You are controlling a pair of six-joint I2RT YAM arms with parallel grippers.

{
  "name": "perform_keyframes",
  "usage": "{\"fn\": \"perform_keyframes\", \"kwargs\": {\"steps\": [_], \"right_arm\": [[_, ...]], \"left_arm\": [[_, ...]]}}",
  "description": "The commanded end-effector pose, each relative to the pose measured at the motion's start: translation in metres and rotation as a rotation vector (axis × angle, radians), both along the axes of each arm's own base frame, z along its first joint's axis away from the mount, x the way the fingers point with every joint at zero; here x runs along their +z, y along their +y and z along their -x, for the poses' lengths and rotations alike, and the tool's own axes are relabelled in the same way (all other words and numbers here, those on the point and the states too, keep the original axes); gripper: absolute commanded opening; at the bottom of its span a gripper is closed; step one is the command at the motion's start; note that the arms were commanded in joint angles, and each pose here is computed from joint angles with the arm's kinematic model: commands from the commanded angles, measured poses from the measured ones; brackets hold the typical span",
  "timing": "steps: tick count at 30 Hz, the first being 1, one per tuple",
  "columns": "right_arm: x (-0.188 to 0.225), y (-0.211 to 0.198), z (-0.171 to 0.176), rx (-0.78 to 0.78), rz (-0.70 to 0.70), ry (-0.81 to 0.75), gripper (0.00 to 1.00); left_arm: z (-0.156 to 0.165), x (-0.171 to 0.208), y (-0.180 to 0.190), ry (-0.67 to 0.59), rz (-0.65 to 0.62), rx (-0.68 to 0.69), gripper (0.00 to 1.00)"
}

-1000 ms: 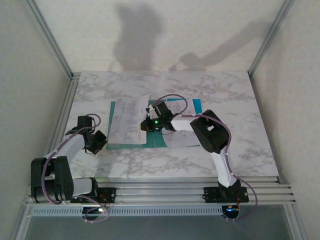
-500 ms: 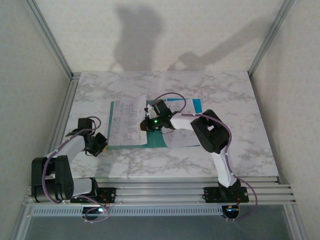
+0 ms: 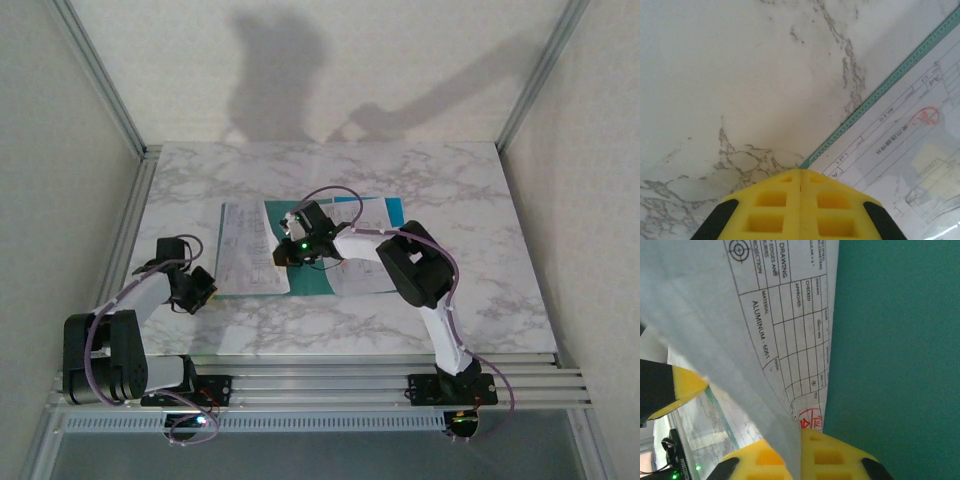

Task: Put the files into the folder

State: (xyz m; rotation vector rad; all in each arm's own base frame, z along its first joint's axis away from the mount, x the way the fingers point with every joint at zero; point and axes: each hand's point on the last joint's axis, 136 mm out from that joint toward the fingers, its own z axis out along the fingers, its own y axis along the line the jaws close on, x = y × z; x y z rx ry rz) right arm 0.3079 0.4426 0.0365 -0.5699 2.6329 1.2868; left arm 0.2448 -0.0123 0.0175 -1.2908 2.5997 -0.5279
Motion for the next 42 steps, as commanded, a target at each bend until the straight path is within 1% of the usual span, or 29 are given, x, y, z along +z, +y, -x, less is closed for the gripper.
{"fn": "perform_keyframes", "kwargs": {"steps": [1,12,32,40,41,42], "right_arm": [[-0.006,0.005,0.008,0.034,0.009,0.021,0.00],[-0.006,-0.013,0.002,0.012,0.049,0.023,0.00],[-0.017,-0.006,-0.003,-0.011,0.092,0.076,0.00],[-0.019,-0.011,-0.001,-0.022,0.115,0.090,0.00],[-0.017,-0.011,-0.001,-0.025,0.116,0.091,0.03],[-0.015,-0.012,-0.001,-0.031,0.117,0.091,0.09]], "left_arm": [[0.002,0.003,0.006,-0.002,-0.017,0.024,0.00],[0.001,0.003,0.006,0.000,-0.025,0.016,0.00],[0.003,0.001,0.005,0.001,-0.019,0.019,0.00],[0.000,0.006,0.007,-0.011,-0.026,0.020,0.00],[-0.002,0.007,0.008,-0.015,-0.030,0.021,0.00],[-0.003,0.010,0.009,-0.021,-0.035,0.024,0.00]]}}
